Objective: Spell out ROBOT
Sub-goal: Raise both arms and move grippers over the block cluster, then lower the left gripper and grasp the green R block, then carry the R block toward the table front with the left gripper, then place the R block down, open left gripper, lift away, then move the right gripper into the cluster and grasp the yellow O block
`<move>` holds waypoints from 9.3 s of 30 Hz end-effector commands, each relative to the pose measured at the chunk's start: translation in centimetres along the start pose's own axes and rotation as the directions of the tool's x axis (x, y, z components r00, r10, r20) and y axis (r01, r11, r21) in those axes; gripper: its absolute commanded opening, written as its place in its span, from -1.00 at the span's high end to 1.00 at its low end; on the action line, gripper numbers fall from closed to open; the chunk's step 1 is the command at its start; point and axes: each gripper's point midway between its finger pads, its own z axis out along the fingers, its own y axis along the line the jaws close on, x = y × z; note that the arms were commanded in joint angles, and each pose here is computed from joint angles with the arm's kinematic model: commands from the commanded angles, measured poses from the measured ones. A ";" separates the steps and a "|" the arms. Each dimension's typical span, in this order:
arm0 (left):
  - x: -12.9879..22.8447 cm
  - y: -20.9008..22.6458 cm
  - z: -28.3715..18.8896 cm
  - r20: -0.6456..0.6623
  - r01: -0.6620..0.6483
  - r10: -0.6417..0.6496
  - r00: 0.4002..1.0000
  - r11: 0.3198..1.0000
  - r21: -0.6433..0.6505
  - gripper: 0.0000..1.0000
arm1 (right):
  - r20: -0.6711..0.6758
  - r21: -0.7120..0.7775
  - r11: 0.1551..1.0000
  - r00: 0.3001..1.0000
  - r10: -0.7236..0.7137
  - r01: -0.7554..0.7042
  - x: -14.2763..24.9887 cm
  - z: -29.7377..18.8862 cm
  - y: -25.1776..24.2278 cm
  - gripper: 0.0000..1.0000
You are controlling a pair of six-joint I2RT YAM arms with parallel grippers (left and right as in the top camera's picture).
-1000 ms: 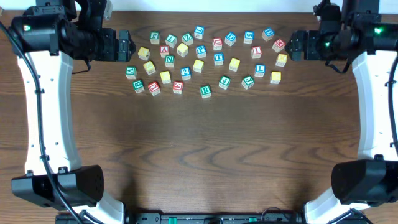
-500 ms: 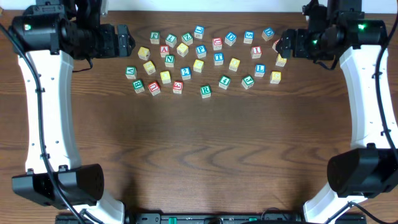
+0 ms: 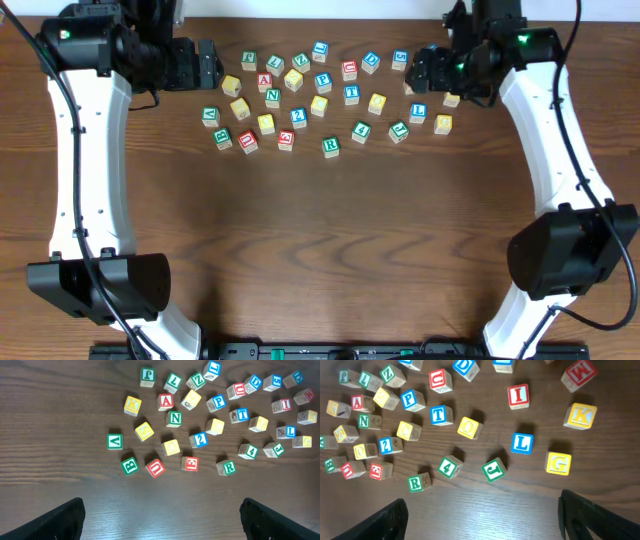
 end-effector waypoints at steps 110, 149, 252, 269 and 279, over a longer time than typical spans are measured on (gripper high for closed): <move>10.1 -15.0 13.1 -0.162 -0.040 0.007 0.987 0.979 -0.200 0.53 | -0.047 0.324 0.923 0.971 0.235 -0.207 2.3 -0.6 -9.4 -0.98; 21.5 -8.1 22.4 -0.431 -0.078 0.024 0.902 0.991 -0.109 0.44 | -0.051 0.295 0.944 0.984 0.172 -0.150 2.1 0.2 -6.5 -0.99; 6.4 0.8 3.7 0.076 0.174 -0.164 0.984 0.974 -0.147 -0.04 | -0.006 0.024 0.999 0.999 0.048 -0.048 1.0 2.3 5.5 -0.88; 7.1 0.9 3.7 0.050 0.176 -0.171 0.984 0.972 -0.153 -0.03 | 0.049 0.053 0.989 0.990 0.133 -0.135 -2.7 8.8 6.0 -0.61; 7.1 0.9 3.7 0.049 0.176 -0.171 0.984 0.972 -0.154 -0.04 | -0.014 0.116 0.970 0.976 0.217 -0.214 -0.7 14.2 4.2 -0.47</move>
